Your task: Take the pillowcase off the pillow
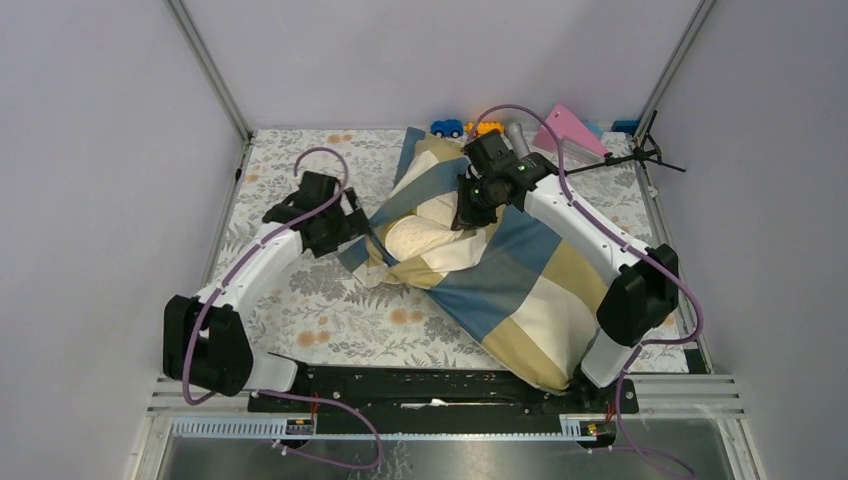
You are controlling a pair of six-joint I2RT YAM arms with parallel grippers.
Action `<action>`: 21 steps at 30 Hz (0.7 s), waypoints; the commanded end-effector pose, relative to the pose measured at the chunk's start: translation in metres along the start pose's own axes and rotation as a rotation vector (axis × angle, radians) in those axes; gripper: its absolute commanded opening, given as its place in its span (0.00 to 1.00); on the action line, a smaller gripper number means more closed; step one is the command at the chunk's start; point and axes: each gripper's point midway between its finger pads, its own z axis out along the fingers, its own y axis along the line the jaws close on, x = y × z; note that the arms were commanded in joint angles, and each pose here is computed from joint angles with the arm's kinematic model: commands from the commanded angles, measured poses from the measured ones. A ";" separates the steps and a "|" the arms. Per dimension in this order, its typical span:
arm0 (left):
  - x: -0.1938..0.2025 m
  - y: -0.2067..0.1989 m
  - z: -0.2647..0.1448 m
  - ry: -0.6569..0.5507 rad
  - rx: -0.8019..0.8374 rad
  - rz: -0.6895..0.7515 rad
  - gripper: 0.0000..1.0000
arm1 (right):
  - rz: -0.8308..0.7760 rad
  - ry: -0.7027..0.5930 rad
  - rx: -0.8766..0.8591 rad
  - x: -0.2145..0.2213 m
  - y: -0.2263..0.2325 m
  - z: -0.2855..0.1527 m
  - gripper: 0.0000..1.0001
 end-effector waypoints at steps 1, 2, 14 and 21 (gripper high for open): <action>-0.009 0.034 -0.004 0.000 0.061 -0.131 0.98 | -0.074 -0.026 -0.010 -0.008 0.011 -0.020 0.00; -0.011 0.033 -0.010 -0.015 0.081 -0.115 0.98 | -0.081 -0.028 -0.012 -0.011 0.012 -0.019 0.00; -0.049 -0.041 -0.096 -0.169 0.470 0.155 0.99 | -0.226 0.048 -0.080 -0.007 0.029 0.000 0.00; -0.065 -0.083 -0.117 -0.286 0.545 0.279 0.94 | -0.297 0.074 -0.133 0.012 0.054 0.002 0.00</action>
